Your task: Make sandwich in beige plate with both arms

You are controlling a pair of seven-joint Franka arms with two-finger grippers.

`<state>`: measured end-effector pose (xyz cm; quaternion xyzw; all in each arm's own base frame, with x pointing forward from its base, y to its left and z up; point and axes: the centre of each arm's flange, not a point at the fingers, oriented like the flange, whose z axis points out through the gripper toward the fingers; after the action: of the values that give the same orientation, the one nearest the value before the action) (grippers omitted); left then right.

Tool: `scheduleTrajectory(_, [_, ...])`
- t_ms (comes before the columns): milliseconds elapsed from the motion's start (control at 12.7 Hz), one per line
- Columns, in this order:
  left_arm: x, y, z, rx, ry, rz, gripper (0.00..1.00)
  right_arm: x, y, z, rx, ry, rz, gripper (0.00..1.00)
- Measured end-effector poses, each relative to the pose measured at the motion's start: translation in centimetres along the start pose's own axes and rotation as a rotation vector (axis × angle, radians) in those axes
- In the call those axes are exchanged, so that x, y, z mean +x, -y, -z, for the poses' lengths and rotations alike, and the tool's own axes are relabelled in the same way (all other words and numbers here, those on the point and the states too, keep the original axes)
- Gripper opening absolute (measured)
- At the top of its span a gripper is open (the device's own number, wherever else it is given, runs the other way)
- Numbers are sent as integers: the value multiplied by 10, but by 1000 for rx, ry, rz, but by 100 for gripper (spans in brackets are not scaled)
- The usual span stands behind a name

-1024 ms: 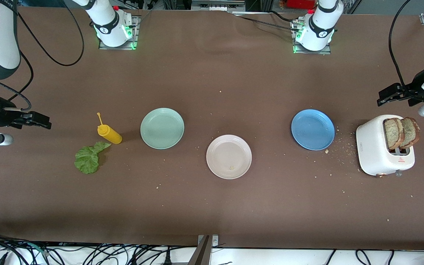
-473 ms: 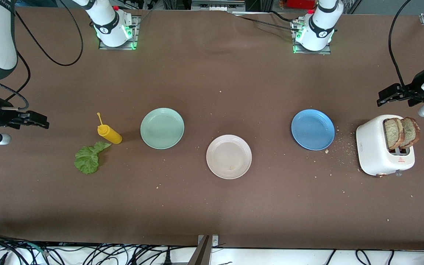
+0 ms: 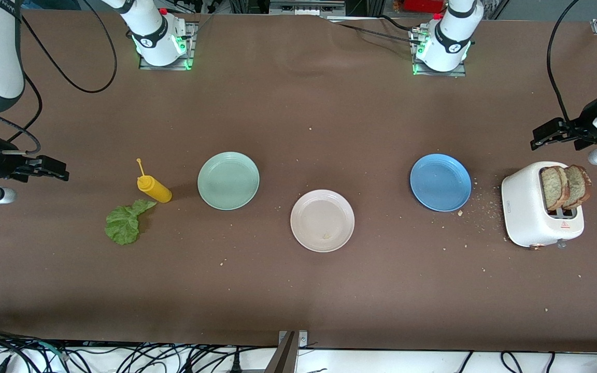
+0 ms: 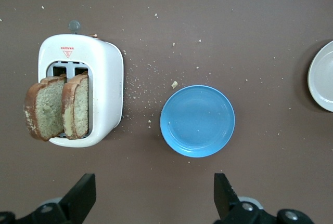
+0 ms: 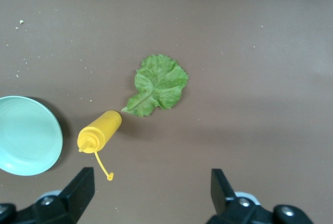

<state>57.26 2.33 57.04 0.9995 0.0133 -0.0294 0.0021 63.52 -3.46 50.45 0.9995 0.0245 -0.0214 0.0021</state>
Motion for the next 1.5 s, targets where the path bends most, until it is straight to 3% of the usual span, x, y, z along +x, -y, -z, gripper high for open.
scheduleTrajectory(1496, [1, -2, -2, 0, 4, -4, 100, 0, 3, 0, 1, 2, -36, 100])
